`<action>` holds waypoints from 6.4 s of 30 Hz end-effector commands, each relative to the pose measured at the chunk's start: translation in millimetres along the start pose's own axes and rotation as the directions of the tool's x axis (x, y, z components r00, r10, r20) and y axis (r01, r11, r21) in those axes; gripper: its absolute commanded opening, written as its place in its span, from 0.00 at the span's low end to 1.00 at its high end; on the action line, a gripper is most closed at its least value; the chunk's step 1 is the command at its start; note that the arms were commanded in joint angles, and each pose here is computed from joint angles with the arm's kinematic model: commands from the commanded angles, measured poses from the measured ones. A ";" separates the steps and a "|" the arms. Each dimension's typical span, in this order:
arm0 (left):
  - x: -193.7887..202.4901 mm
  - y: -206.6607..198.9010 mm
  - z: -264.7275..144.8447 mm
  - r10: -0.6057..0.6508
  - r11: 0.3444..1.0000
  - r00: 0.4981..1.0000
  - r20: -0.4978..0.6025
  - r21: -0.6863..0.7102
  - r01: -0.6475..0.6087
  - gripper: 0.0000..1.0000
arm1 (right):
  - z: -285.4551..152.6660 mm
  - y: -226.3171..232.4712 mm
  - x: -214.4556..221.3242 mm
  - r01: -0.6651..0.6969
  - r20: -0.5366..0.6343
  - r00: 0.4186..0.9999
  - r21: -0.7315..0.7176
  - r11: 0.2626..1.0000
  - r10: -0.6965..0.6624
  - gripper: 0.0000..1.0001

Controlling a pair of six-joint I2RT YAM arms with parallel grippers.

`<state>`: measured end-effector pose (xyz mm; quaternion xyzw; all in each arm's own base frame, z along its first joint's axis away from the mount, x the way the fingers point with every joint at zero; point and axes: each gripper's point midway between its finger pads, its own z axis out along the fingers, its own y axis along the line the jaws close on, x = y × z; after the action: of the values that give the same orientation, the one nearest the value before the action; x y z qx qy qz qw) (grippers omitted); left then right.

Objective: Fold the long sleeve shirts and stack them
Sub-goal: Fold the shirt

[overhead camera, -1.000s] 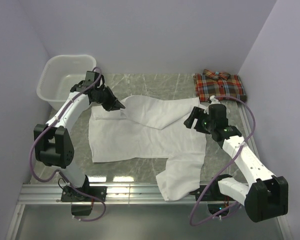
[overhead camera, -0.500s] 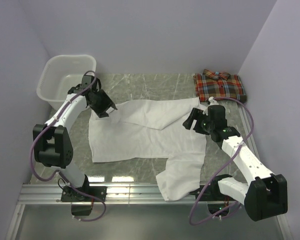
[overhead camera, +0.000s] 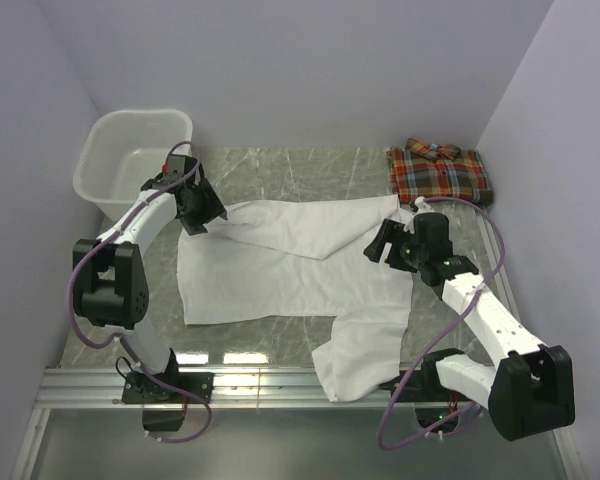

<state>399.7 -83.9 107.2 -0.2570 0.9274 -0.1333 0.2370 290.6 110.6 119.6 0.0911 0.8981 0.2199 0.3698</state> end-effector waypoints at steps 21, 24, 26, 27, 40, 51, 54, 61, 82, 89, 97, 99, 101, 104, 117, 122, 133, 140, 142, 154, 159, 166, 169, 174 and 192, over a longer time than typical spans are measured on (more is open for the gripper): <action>-34.8 40.8 54.0 -0.055 0.996 0.977 0.207 -0.055 0.068 0.47 | 36.7 38.4 -5.1 -0.004 -0.008 1.000 -0.151 0.988 0.002 0.80; -29.2 54.3 59.1 -0.086 0.992 0.975 0.203 -0.078 0.104 0.46 | 54.2 42.1 -8.3 -0.053 -0.019 0.999 -0.165 0.985 0.050 0.79; -26.5 60.4 60.8 -0.102 0.988 0.975 0.199 -0.092 0.123 0.48 | 64.8 46.5 -8.7 -0.071 -0.035 0.997 -0.189 0.979 0.065 0.78; -26.7 63.6 60.9 -0.110 0.986 0.973 0.201 -0.099 0.132 0.51 | 76.1 43.7 -4.2 -0.102 -0.068 0.993 -0.175 0.979 0.091 0.78; -3.3 89.9 51.9 -0.172 0.969 0.969 0.175 -0.149 0.199 0.62 | 77.4 -38.9 57.2 -0.370 -0.221 0.896 0.106 0.923 0.385 0.78; 4.8 63.3 7.8 -0.186 0.982 0.961 0.207 0.003 0.190 0.63 | 34.5 -57.8 43.1 -0.280 -0.164 0.938 0.164 0.946 0.306 0.79; -4.9 26.6 -15.8 -0.121 0.990 0.961 0.250 0.104 0.098 0.62 | 26.8 -41.8 25.7 -0.207 -0.131 0.967 0.105 0.973 0.220 0.79; -4.7 9.8 10.2 -0.037 0.997 0.980 0.194 0.072 0.023 0.61 | 16.2 -15.6 7.3 -0.117 -0.065 0.991 0.034 0.993 0.119 0.83; 31.2 1.7 55.1 0.049 0.998 0.998 0.049 0.028 -0.050 0.52 | 14.1 -14.6 15.7 -0.084 -0.062 0.994 0.014 0.996 0.084 0.87; 31.8 3.1 61.5 0.057 0.998 0.998 0.037 0.005 -0.057 0.30 | 14.7 -16.0 17.9 -0.081 -0.063 0.995 0.016 0.997 0.082 0.87; 41.8 19.4 69.5 0.040 0.997 0.999 0.013 -0.064 -0.039 0.45 | 13.9 -16.6 18.5 -0.080 -0.059 0.995 0.016 0.997 0.081 0.86; 44.2 20.9 70.8 0.040 0.997 0.999 0.004 -0.068 -0.039 0.48 | 14.3 -16.6 19.7 -0.079 -0.065 0.995 0.016 0.997 0.080 0.86; 47.7 21.2 73.6 0.037 0.997 0.999 -0.013 -0.067 -0.038 0.47 | 14.9 -17.5 20.4 -0.080 -0.066 0.994 0.018 0.997 0.081 0.86; 49.8 19.4 74.9 0.038 0.997 0.999 -0.016 -0.060 -0.039 0.36 | 15.6 -17.3 20.4 -0.084 -0.065 0.994 0.016 0.996 0.085 0.86; 14.1 -4.7 49.7 0.111 0.992 0.991 0.074 -0.065 -0.106 0.01 | 13.7 -18.7 20.3 -0.079 -0.059 0.995 0.022 0.997 0.080 0.86; 2.0 -21.6 28.9 0.113 0.994 0.987 0.116 -0.026 -0.110 0.01 | 12.4 -18.0 19.1 -0.078 -0.053 0.995 0.021 0.997 0.079 0.86; 20.6 -11.5 27.9 0.063 0.997 0.994 0.092 -0.040 -0.059 0.41 | 13.2 -17.1 20.7 -0.075 -0.057 0.996 0.010 0.997 0.075 0.86; 18.1 -14.3 50.7 0.110 0.994 0.989 0.102 -0.009 -0.110 0.64 | 12.3 -17.5 23.4 -0.059 -0.059 0.997 0.004 0.998 0.059 0.86; 18.9 -12.7 58.7 0.120 0.993 0.988 0.094 -0.018 -0.119 0.63 | 11.4 -17.2 23.8 -0.049 -0.056 0.997 -0.001 0.999 0.048 0.86; 33.7 17.5 94.5 0.136 0.977 0.990 0.039 -0.171 -0.128 0.61 | 9.2 -11.9 26.9 -0.022 -0.060 0.998 -0.037 0.999 0.019 0.85; 43.6 22.2 99.8 0.143 0.971 0.990 0.016 -0.197 -0.137 0.49 | 8.6 -9.9 27.2 -0.021 -0.061 0.998 -0.045 0.999 0.018 0.85; 39.2 24.0 97.5 0.152 0.964 0.988 0.024 -0.224 -0.143 0.24 | 8.9 -9.9 28.5 -0.017 -0.062 0.998 -0.049 0.999 0.014 0.85; 37.5 23.8 97.7 0.160 0.962 0.987 0.023 -0.229 -0.151 0.15 | 9.8 -10.2 30.6 -0.022 -0.066 0.998 -0.052 0.998 0.018 0.85; 37.3 21.4 92.8 0.166 0.961 0.986 0.021 -0.229 -0.157 0.18 | 9.1 4.9 28.3 0.054 -0.063 0.996 -0.092 0.994 -0.059 0.84; -2.7 12.5 -17.9 0.068 0.997 0.981 0.180 -0.049 -0.060 0.77 | 66.6 220.0 19.5 0.662 0.096 0.743 -0.247 0.707 -0.662 0.76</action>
<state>400.7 -78.8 107.3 -0.2339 0.9165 -0.0577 0.3192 312.4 304.1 161.4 -0.2339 0.8554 0.2266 0.4028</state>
